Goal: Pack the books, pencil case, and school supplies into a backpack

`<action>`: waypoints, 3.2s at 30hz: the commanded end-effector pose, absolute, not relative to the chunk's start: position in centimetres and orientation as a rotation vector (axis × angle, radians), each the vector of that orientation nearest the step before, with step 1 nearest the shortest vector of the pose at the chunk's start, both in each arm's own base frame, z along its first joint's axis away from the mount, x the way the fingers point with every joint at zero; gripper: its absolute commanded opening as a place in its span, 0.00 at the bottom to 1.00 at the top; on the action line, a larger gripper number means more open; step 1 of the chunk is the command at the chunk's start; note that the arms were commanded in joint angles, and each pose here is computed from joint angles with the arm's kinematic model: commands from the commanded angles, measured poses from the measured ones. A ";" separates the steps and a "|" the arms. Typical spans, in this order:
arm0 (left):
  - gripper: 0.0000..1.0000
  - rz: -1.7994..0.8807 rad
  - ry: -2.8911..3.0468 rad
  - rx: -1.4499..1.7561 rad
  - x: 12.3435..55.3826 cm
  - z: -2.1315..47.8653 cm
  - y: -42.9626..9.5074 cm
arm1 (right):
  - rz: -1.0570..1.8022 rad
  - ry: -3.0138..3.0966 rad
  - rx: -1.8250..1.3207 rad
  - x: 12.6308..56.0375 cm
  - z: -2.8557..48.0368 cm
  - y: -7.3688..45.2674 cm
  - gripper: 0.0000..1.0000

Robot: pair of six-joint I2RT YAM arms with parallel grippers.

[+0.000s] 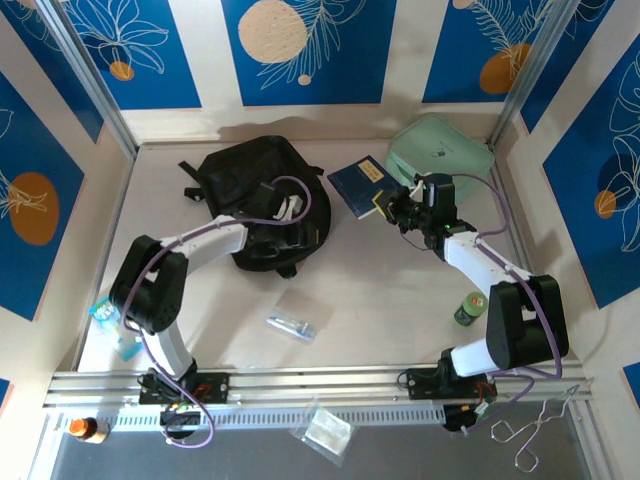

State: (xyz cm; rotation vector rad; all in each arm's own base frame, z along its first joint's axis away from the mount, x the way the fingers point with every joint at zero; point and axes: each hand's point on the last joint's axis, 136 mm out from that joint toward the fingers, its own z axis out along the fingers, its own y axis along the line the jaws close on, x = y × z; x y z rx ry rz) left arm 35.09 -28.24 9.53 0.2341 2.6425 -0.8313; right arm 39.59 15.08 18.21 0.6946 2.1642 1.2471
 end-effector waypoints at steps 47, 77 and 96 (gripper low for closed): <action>0.00 -0.442 2.572 0.636 36.4 15.8 -28.0 | 1.159 2.222 0.748 37.3 16.0 12.6 0.02; 0.00 -0.727 2.077 0.634 39.4 29.7 -32.3 | 1.359 2.240 0.364 32.7 17.8 22.7 0.02; 0.00 -0.678 2.076 0.585 40.8 29.1 -32.1 | 1.228 2.165 0.279 30.8 20.5 21.4 0.03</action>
